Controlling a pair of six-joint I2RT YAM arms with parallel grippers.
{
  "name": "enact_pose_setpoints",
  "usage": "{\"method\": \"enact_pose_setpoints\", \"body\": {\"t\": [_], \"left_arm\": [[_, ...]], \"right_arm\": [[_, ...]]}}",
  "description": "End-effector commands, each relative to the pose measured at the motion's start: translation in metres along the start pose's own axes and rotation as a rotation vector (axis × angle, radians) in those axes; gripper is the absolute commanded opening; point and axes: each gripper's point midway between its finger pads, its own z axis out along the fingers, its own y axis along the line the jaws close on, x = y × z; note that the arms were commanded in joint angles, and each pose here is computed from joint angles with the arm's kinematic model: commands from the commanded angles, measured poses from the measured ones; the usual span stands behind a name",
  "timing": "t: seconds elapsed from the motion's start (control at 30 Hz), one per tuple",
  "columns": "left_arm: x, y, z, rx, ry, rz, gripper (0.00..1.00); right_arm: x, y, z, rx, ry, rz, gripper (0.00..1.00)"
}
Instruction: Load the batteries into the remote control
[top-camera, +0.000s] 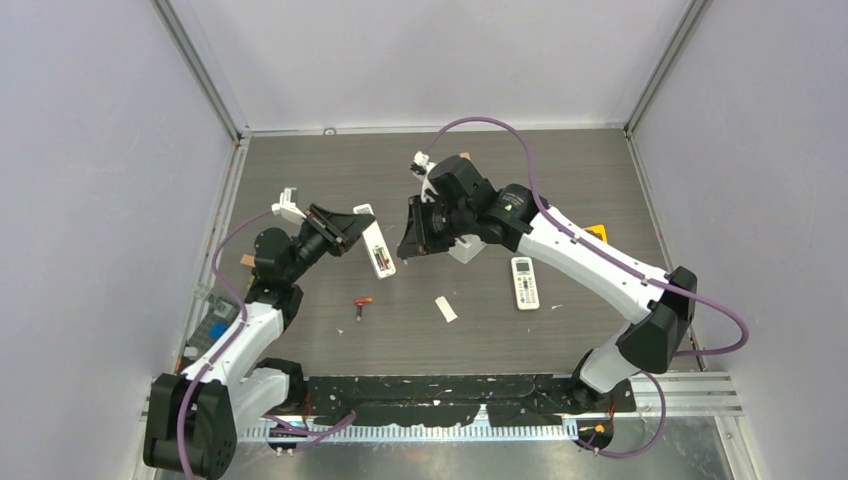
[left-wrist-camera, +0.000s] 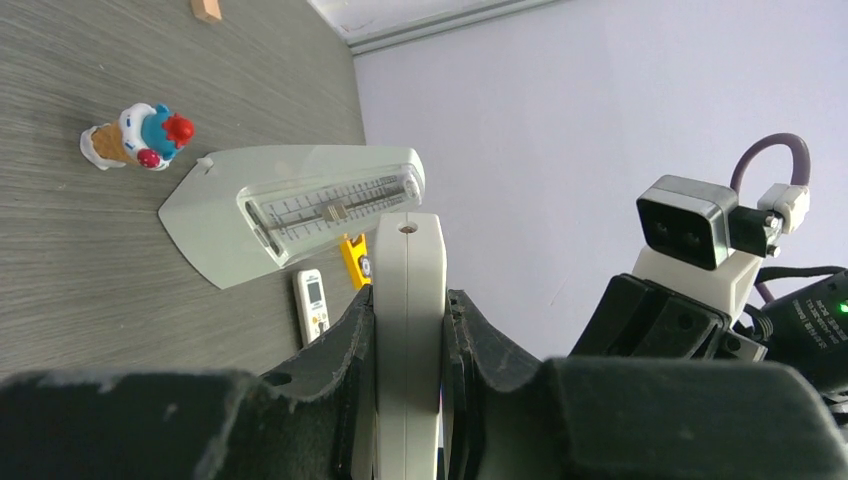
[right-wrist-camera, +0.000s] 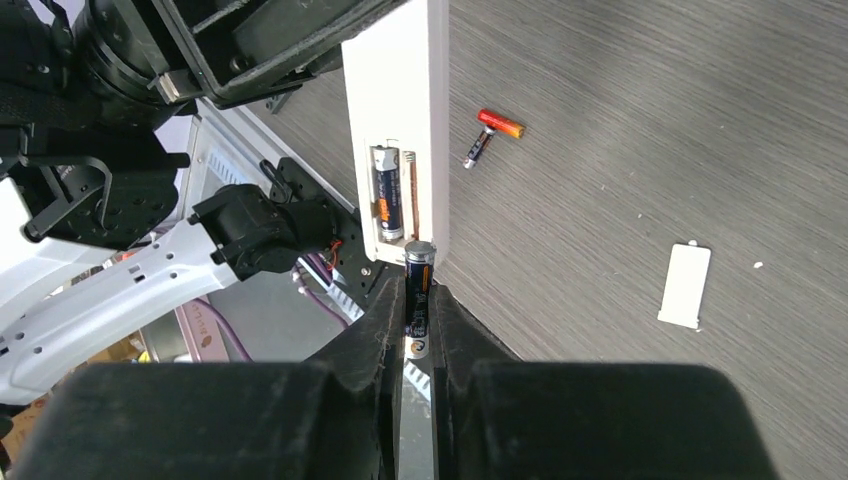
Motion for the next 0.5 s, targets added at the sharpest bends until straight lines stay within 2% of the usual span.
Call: {"method": "enact_pose_setpoints", "body": {"t": [0.0,0.47], "left_arm": [[-0.006,-0.013,0.001,0.050,-0.035,-0.023,0.00],[-0.002,-0.002,0.000,0.016,-0.025,-0.052,0.00]], "right_arm": [[-0.001,0.016,0.004,-0.003,0.009,0.017,0.05],[-0.001,0.021,0.021,0.053,0.045,-0.032,0.06]]}}
